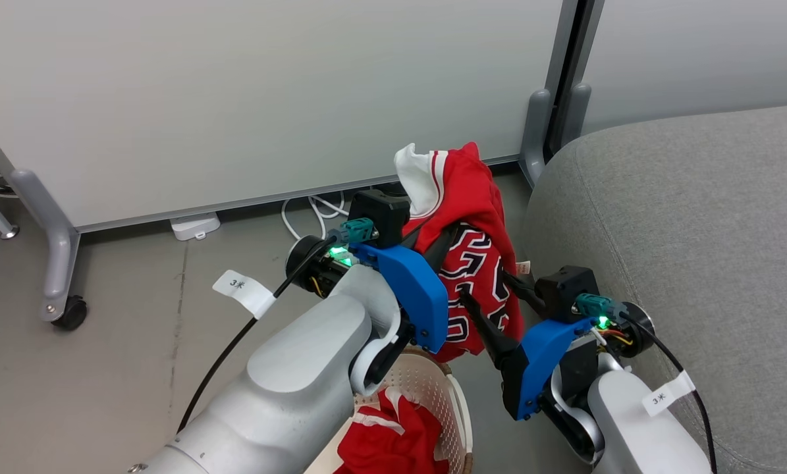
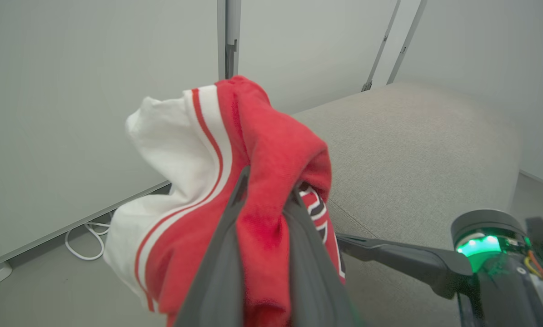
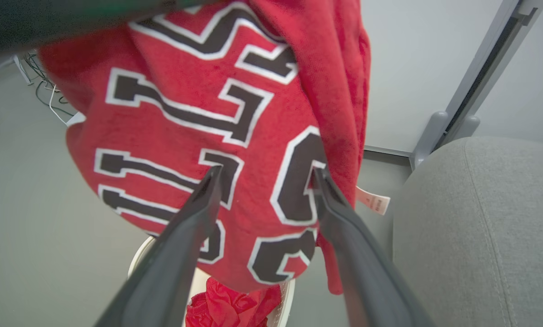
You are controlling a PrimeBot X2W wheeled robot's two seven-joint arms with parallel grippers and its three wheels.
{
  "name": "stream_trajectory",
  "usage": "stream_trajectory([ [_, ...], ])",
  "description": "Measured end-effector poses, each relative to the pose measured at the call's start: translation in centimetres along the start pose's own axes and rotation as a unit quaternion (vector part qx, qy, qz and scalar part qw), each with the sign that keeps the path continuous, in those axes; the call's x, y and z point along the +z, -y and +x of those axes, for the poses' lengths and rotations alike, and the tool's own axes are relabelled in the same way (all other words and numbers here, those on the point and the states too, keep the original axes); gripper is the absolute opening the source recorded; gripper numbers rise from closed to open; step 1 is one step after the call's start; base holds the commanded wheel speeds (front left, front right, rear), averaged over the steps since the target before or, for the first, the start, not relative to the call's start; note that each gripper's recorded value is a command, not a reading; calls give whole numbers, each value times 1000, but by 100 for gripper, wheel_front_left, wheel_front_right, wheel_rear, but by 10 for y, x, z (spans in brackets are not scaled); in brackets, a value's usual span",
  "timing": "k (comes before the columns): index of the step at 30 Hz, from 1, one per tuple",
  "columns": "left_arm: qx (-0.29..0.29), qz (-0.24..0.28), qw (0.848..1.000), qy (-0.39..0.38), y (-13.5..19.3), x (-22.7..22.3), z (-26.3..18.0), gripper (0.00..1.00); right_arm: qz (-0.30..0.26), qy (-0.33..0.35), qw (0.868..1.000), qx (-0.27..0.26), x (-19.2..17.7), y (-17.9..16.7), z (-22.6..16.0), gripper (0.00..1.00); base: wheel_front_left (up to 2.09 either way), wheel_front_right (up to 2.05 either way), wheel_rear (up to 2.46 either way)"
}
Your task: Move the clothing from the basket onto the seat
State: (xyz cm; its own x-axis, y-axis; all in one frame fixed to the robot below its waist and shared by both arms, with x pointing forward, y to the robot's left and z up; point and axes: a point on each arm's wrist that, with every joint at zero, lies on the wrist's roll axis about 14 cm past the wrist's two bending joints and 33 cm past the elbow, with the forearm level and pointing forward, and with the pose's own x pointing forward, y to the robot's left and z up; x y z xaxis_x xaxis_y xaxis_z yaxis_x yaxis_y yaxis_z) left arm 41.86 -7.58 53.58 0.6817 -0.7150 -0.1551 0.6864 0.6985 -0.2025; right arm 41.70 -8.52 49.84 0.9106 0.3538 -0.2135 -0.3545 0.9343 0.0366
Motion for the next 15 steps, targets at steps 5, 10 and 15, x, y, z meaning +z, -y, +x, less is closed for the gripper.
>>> stream_trajectory([
  [5,-9,-1,1000,-3,2,-1,0,0,-1,-3,1000,15,2,-4,10,100,0,0,0],
  [10,-19,-4,1000,-4,7,-1,0,0,16,-15,999,43,-1,-19,16,100,0,0,0],
  [15,-22,-1,1000,1,10,3,1,0,25,-15,998,53,-2,-24,19,0,0,0,0],
])
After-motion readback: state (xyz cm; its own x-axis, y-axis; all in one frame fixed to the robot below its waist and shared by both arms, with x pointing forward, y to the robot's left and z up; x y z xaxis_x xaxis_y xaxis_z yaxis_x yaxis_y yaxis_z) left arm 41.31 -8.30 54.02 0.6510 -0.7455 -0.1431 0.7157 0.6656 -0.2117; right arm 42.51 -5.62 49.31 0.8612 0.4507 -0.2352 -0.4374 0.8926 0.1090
